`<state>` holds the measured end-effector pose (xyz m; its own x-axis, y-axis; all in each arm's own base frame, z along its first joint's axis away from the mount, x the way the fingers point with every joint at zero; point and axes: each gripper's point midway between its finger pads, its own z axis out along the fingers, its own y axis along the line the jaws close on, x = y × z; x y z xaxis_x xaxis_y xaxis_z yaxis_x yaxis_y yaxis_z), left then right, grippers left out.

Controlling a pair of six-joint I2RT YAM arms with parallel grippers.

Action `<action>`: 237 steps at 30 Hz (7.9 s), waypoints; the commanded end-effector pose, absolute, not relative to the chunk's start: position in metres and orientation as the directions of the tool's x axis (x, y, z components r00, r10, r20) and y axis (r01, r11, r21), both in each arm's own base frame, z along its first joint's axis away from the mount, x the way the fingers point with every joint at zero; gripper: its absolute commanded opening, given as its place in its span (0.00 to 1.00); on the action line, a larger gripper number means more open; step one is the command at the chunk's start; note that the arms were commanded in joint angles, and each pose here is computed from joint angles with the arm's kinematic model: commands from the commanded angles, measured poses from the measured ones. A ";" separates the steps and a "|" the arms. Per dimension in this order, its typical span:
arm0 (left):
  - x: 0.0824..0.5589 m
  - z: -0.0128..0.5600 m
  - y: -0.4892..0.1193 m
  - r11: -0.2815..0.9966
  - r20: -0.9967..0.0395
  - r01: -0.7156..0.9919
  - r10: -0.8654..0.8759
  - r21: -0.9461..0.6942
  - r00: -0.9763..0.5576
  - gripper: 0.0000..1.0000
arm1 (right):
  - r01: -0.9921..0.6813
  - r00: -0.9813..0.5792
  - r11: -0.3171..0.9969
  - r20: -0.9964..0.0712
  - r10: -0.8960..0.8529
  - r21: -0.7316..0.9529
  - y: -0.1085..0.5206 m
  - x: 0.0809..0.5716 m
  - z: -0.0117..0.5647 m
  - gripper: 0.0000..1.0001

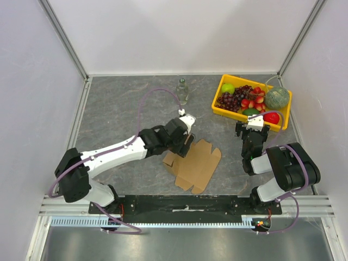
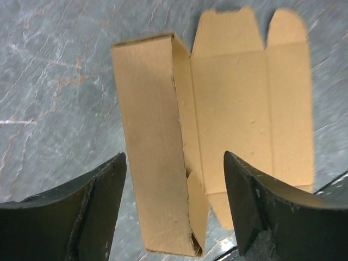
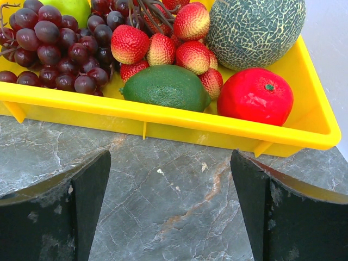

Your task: Fold the paper box

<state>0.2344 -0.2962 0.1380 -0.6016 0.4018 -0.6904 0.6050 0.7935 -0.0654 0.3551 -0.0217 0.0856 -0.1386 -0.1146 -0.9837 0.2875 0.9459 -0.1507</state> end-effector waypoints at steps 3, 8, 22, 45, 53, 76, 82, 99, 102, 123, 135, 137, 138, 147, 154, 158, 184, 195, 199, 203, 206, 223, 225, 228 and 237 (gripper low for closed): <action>0.236 0.119 -0.261 0.782 -0.578 0.548 0.604 0.296 -0.549 0.75 | 0.313 -0.085 0.943 -0.992 -0.093 -0.115 -0.024 0.362 0.100 0.98; 0.232 0.119 -0.266 0.767 -0.575 0.555 0.624 0.322 -0.529 0.63 | 0.313 -0.084 0.943 -0.992 -0.091 -0.113 -0.023 0.362 0.100 0.98; 0.227 0.099 -0.262 0.762 -0.539 0.554 0.638 0.337 -0.550 0.38 | 0.314 -0.084 0.943 -0.992 -0.091 -0.113 -0.024 0.362 0.100 0.98; 0.235 0.084 -0.273 0.821 -0.612 0.571 0.452 0.000 -0.650 0.29 | 0.314 -0.084 0.943 -0.992 -0.091 -0.113 -0.024 0.362 0.100 0.98; 0.243 0.074 -0.265 0.845 -0.613 0.526 0.366 -0.095 -0.700 0.29 | 0.316 -0.084 0.942 -0.992 -0.090 -0.112 -0.024 0.362 0.100 0.98; 0.258 0.067 -0.266 0.842 -0.620 0.474 0.232 -0.258 -0.750 0.29 | 0.316 -0.085 0.942 -0.992 -0.091 -0.113 -0.024 0.362 0.100 0.98; 0.263 0.048 -0.257 0.847 -0.588 0.438 0.195 -0.303 -0.785 0.29 | 0.316 -0.083 0.942 -0.992 -0.091 -0.113 -0.024 0.362 0.100 0.98; 0.270 0.030 -0.263 0.846 -0.535 0.398 0.165 -0.355 -0.828 0.41 | 0.315 -0.086 0.942 -0.992 -0.091 -0.114 -0.024 0.362 0.099 0.98; 0.267 0.026 -0.261 0.848 -0.528 0.396 0.170 -0.351 -0.832 0.44 | 0.314 -0.086 0.943 -0.992 -0.092 -0.114 -0.024 0.362 0.099 0.98; 0.291 0.124 -0.274 0.870 -0.532 0.342 0.113 -0.356 -0.839 0.96 | 0.373 -0.108 0.923 -0.993 -0.051 -0.089 -0.036 0.363 0.109 0.98; 0.286 0.206 -0.272 0.869 -0.520 0.330 0.101 -0.369 -0.848 0.99 | 0.642 0.093 0.685 -0.922 0.376 0.344 -0.060 0.349 0.247 0.98; 0.290 0.212 -0.272 0.874 -0.522 0.330 0.107 -0.357 -0.846 0.99 | 0.670 0.091 0.665 -0.926 0.368 0.330 -0.065 0.345 0.263 0.98; 0.292 0.214 -0.272 0.876 -0.519 0.333 0.114 -0.350 -0.847 0.99 | 0.671 0.104 0.663 -0.928 0.359 0.331 -0.067 0.345 0.273 0.98; 0.315 0.223 -0.280 0.869 -0.488 0.345 0.143 -0.355 -0.861 1.00 | 0.679 0.093 0.637 -0.903 0.420 0.366 -0.116 0.371 0.325 0.98; 0.328 0.220 -0.277 0.887 -0.490 0.339 0.155 -0.313 -0.858 1.00 | 0.593 0.088 0.649 -0.840 0.536 0.476 -0.154 0.382 0.339 0.98; 0.332 0.221 -0.278 0.891 -0.491 0.350 0.176 -0.290 -0.853 1.00 | 0.596 0.074 0.608 -0.790 0.609 0.524 -0.159 0.386 0.316 0.98; 0.305 0.191 -0.318 0.851 -0.414 0.526 0.482 0.010 -0.772 1.00 | 0.633 -0.120 0.642 -0.764 0.634 0.433 -0.160 0.411 0.238 0.98; 0.292 0.168 -0.318 0.806 -0.358 0.569 0.586 0.166 -0.727 1.00 | 0.638 -0.147 0.639 -0.746 0.650 0.430 -0.159 0.417 0.217 0.98; 0.292 0.157 -0.315 0.793 -0.332 0.568 0.609 0.220 -0.721 1.00 | 0.637 -0.152 0.642 -0.747 0.647 0.426 -0.161 0.423 0.214 0.98; 0.295 0.150 -0.315 0.786 -0.319 0.571 0.619 0.239 -0.718 1.00 | 0.627 -0.150 0.647 -0.748 0.646 0.433 -0.161 0.428 0.215 0.98; 0.297 0.149 -0.318 0.781 -0.319 0.577 0.624 0.238 -0.713 1.00 | 0.627 -0.151 0.649 -0.749 0.645 0.432 -0.161 0.427 0.214 0.98; 0.285 0.126 -0.310 0.758 -0.241 0.589 0.650 0.280 -0.721 0.67 | 0.652 -0.127 0.617 -0.738 0.662 0.441 -0.166 0.430 0.208 0.98; 0.285 0.124 -0.307 0.761 -0.233 0.584 0.645 0.281 -0.728 0.64 | 0.654 -0.123 0.614 -0.740 0.662 0.441 -0.167 0.430 0.209 0.98; 0.286 0.120 -0.303 0.772 -0.222 0.575 0.632 0.271 -0.743 0.59 | 0.661 -0.120 0.611 -0.741 0.660 0.437 -0.168 0.428 0.208 0.98; 0.290 0.110 -0.292 0.797 -0.210 0.559 0.601 0.227 -0.771 0.48 | 0.661 -0.108 0.607 -0.745 0.658 0.441 -0.168 0.427 0.206 0.98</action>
<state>0.2846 -0.2896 0.1083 -0.7716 0.6098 -0.1813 0.5596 0.7861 0.2625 0.4231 -0.1629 0.1939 -0.1614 0.6677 -0.7267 0.6695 0.6151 0.4165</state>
